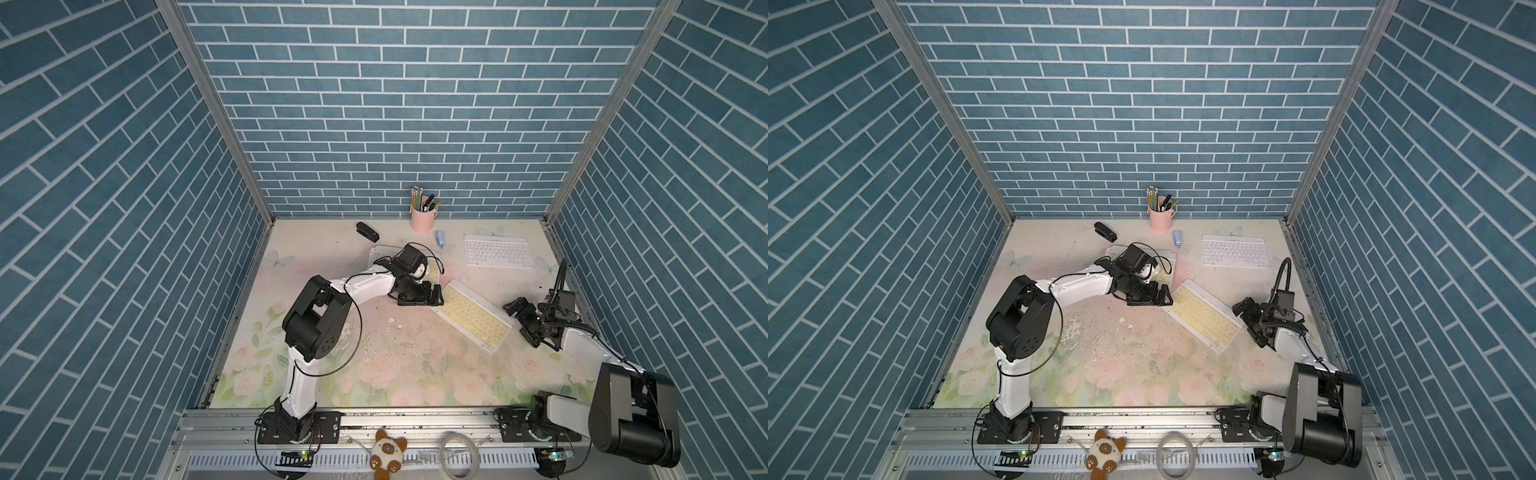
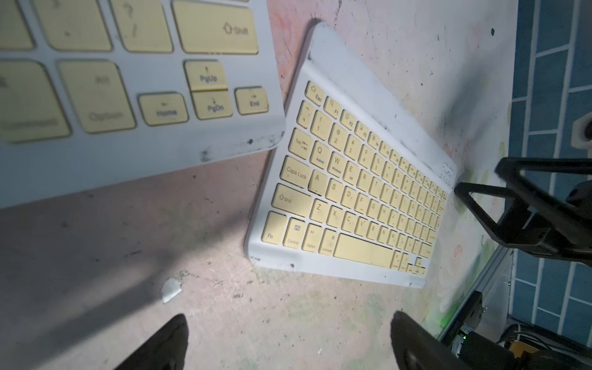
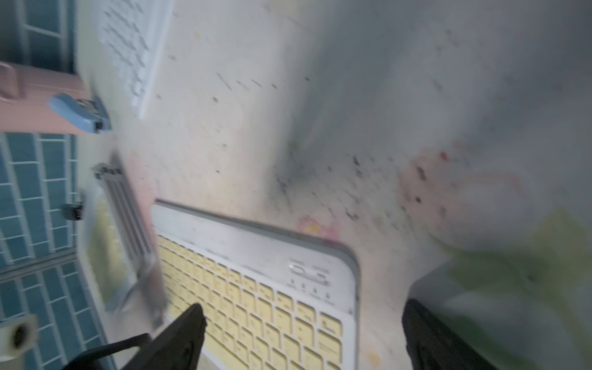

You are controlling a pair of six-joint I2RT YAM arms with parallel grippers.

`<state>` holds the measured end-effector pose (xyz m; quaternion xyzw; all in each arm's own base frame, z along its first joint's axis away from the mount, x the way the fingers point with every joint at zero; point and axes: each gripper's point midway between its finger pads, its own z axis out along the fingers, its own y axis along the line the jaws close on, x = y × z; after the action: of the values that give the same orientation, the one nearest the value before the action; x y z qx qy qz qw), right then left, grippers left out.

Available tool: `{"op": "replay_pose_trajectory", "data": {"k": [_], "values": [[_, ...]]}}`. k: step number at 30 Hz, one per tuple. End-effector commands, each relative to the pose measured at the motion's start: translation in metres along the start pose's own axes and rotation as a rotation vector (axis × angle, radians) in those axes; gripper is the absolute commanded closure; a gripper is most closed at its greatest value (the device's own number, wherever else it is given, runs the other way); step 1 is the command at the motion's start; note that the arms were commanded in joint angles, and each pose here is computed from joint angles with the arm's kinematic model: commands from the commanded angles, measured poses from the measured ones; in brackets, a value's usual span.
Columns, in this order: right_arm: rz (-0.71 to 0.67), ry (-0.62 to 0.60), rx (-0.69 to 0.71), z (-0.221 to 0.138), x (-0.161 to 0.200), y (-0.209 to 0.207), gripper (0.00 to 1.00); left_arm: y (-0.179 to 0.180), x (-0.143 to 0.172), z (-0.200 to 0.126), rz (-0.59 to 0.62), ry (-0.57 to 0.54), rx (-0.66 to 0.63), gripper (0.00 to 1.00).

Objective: Stack the numeric keypads
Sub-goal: Move the numeric keypad to the center of the board, then pick up the numeric keypad from the center of the board.

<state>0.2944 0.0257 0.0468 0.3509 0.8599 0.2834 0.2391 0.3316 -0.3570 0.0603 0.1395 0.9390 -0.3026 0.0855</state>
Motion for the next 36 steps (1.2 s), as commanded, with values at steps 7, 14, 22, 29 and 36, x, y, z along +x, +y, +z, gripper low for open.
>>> {"op": "replay_pose_trajectory", "data": {"k": [7, 14, 22, 29, 36], "values": [[0.096, -0.070, -0.093, 0.005, -0.007, 0.002, 0.05, 0.007, -0.012, 0.018, 0.000, -0.027, -0.030, 0.00], [0.137, -0.065, -0.083, 0.005, 0.002, -0.007, 0.06, 0.008, -0.011, 0.025, 0.002, -0.024, -0.036, 0.01], [0.149, -0.082, -0.093, 0.002, 0.008, -0.012, 0.07, 0.005, -0.007, 0.030, 0.005, -0.015, -0.031, 0.00], [0.144, -0.092, -0.135, 0.006, 0.005, -0.007, 0.07, 0.005, -0.007, 0.030, 0.009, -0.015, -0.028, 0.00], [0.136, -0.114, -0.193, 0.006, 0.001, 0.001, 0.08, 0.005, -0.005, 0.030, 0.008, -0.009, -0.027, 0.01]]}}
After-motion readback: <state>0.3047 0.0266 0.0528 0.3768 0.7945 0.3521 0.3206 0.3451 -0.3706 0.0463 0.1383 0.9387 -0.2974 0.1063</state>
